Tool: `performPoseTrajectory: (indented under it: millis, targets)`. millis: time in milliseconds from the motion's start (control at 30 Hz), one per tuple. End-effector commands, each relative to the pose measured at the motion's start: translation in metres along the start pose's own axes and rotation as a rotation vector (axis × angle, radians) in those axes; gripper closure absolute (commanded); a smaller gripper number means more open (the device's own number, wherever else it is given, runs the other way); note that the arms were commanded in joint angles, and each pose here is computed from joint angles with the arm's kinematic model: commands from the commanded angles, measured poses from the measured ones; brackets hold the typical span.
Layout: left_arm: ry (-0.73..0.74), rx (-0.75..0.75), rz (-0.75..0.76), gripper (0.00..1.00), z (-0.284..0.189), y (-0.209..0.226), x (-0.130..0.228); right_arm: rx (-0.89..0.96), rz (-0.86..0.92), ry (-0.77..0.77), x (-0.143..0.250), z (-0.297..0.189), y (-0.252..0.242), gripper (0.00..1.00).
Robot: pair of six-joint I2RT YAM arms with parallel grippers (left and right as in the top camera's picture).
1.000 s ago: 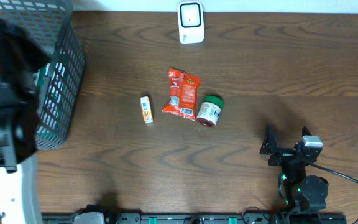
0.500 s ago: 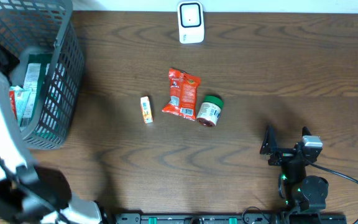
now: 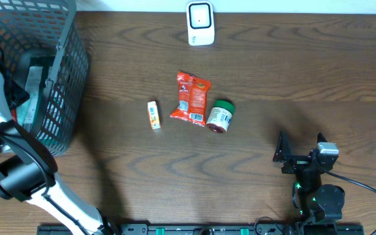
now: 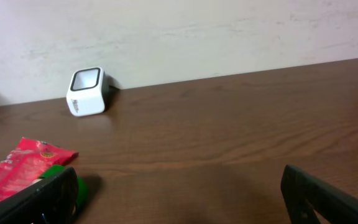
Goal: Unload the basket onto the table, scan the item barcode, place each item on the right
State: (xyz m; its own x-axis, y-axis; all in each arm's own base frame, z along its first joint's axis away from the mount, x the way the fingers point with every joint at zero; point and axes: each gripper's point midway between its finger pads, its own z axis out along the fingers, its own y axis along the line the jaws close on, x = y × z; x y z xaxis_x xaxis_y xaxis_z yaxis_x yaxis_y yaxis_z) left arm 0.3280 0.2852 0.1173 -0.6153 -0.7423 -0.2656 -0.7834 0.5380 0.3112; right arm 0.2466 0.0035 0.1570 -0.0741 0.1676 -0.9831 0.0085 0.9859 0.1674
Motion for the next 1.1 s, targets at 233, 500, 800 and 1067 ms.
performPoseTrajectory:
  millis: [233, 500, 800, 1067]
  targets:
    - [0.078, 0.026, 0.055, 0.27, 0.033, -0.008, 0.015, 0.007, -0.011, 0.004, 0.001, 0.0, -0.002, 0.01]
    - [0.104, 0.081, 0.056, 0.27, 0.049, -0.011, 0.022, 0.007, -0.011, 0.003, 0.001, 0.0, -0.002, 0.01]
    - [0.121, 0.142, 0.041, 0.27, 0.059, -0.02, 0.028, 0.007, -0.011, 0.004, 0.001, 0.0, -0.002, 0.01]
    - [0.131, 0.167, 0.029, 0.27, 0.063, -0.021, 0.03, 0.007, -0.011, 0.004, 0.001, 0.0, -0.002, 0.01]
